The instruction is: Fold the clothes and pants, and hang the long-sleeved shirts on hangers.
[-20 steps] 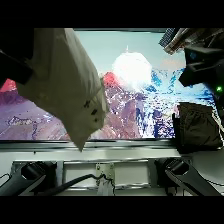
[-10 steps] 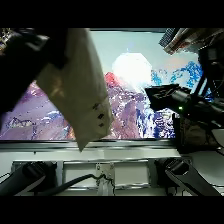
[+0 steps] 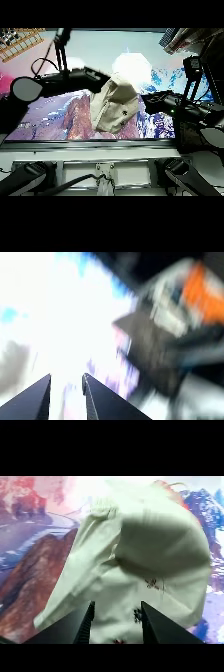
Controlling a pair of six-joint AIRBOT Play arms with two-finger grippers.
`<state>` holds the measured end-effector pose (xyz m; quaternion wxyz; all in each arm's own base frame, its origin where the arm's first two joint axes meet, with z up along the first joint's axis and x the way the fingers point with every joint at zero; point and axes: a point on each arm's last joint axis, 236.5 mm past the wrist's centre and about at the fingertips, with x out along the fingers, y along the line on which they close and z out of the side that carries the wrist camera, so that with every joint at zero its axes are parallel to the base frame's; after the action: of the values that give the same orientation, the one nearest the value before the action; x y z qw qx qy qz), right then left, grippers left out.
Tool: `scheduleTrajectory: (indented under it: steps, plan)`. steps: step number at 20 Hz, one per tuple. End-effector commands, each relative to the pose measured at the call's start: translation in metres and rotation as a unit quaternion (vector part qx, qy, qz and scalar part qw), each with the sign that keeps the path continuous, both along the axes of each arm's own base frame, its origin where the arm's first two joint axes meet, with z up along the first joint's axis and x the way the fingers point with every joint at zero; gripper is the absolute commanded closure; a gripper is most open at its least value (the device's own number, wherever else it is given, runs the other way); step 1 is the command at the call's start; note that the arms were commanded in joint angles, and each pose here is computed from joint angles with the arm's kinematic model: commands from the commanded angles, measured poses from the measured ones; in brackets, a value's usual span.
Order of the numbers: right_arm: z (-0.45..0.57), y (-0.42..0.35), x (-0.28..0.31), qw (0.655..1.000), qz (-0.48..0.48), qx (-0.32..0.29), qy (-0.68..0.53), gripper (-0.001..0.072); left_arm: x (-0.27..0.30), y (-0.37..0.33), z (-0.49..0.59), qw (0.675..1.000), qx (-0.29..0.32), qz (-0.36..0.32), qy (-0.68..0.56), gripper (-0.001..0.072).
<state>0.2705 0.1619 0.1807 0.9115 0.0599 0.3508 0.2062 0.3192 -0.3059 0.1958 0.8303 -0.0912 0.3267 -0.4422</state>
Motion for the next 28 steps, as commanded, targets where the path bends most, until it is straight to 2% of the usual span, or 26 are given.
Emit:
scheduleTrajectory:
  steps: [1, 2, 4, 14, 16, 20, 21, 22, 28]
  plan:
    - [-0.002, -0.013, 0.009, 0.999, -0.013, -0.032, -0.016, 0.0368, -0.041, 0.046, -0.081, 0.984, 0.122, -0.05, 0.12, 0.0509]
    - [-0.004, -0.014, 0.013, 0.999, -0.015, -0.039, -0.018, 0.0367, -0.048, 0.052, -0.096, 0.981, 0.133, -0.048, 0.133, 0.0503]
    - [-0.011, -0.012, 0.019, 0.999, -0.015, -0.046, -0.013, 0.0367, -0.06, 0.057, -0.123, 0.975, 0.142, -0.048, 0.165, 0.0333]
    - [-0.053, -0.001, 0.032, 0.998, -0.01, -0.055, 0.014, 0.0369, -0.045, 0.087, -0.209, 0.962, 0.14, 0.051, 0.229, 0.0328]
    - [-0.063, 0.002, 0.033, 0.999, -0.009, -0.048, 0.015, 0.0369, -0.044, 0.072, -0.218, 0.959, 0.112, 0.045, 0.257, 0.0272]
    - [-0.08, 0.003, 0.031, 0.998, -0.008, -0.05, 0.023, 0.0369, -0.048, 0.054, -0.243, 0.946, 0.085, 0.033, 0.312, 0.0268]
    - [-0.083, 0.002, 0.03, 0.998, -0.007, -0.052, 0.026, 0.0369, -0.05, 0.052, -0.248, 0.943, 0.087, 0.031, 0.32, 0.0249]
    - [-0.085, 0.002, 0.03, 0.998, -0.007, -0.053, 0.027, 0.0369, -0.052, 0.051, -0.253, 0.941, 0.091, 0.028, 0.324, 0.0199]
    - [-0.083, 0.004, 0.033, 0.999, -0.008, -0.046, 0.017, 0.0369, -0.046, 0.042, -0.259, 0.95, 0.1, 0.03, 0.294, 0.0199]
